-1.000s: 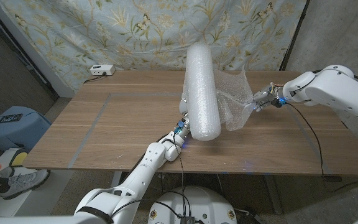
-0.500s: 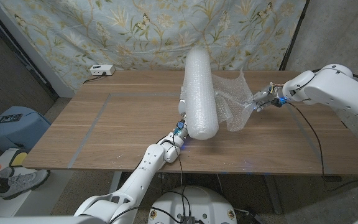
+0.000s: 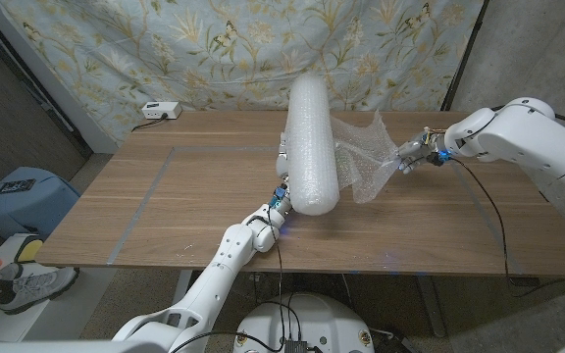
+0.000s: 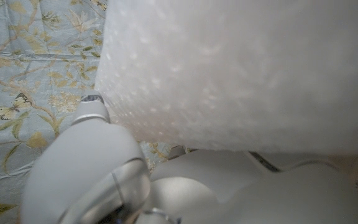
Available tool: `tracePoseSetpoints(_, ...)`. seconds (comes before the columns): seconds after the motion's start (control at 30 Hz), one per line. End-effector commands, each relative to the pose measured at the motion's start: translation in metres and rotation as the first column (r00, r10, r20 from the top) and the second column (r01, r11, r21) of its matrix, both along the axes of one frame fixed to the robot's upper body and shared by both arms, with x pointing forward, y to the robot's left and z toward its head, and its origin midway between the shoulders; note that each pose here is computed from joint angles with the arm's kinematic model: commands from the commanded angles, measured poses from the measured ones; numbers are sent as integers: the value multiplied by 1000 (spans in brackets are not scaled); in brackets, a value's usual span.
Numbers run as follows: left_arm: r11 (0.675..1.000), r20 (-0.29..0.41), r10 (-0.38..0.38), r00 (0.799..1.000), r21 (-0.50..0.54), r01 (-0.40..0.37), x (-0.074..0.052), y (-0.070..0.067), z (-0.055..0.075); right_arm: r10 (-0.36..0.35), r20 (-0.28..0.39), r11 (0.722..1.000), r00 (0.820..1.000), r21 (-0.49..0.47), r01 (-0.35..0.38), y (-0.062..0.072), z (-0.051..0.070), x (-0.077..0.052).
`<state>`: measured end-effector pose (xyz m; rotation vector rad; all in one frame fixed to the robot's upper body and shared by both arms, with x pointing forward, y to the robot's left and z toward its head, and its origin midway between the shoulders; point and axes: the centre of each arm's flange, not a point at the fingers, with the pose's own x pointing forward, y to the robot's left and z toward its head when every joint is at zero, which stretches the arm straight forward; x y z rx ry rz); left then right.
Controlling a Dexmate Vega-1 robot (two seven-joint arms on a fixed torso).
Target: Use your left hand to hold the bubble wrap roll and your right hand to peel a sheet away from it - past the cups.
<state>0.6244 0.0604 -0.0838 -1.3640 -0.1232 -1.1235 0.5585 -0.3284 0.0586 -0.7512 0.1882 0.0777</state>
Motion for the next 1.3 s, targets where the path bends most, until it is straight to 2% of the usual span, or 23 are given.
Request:
tracePoseSetpoints(0.03, 1000, 0, 22, 1000, 12, -22, -5, 8, 15, 1, 8, 1000, 1000, 2, -1, 1, 6, 1)
tracePoseSetpoints(0.33, 999, -21, 32, 999, -4, -32, -8, 12, 13, -20, 8, 1000, 1000, -10, 20, -2, 10, 5)
tracePoseSetpoints(0.63, 999, -33, 41, 999, -11, -41, -9, 14, 9, -48, 7, 999, 999, -12, 48, -12, 14, 5)
tracePoseSetpoints(1.3, 999, -18, 48, 999, 9, -48, -9, 14, 9, -85, 7, 996, 996, -5, 85, -30, 11, 1)
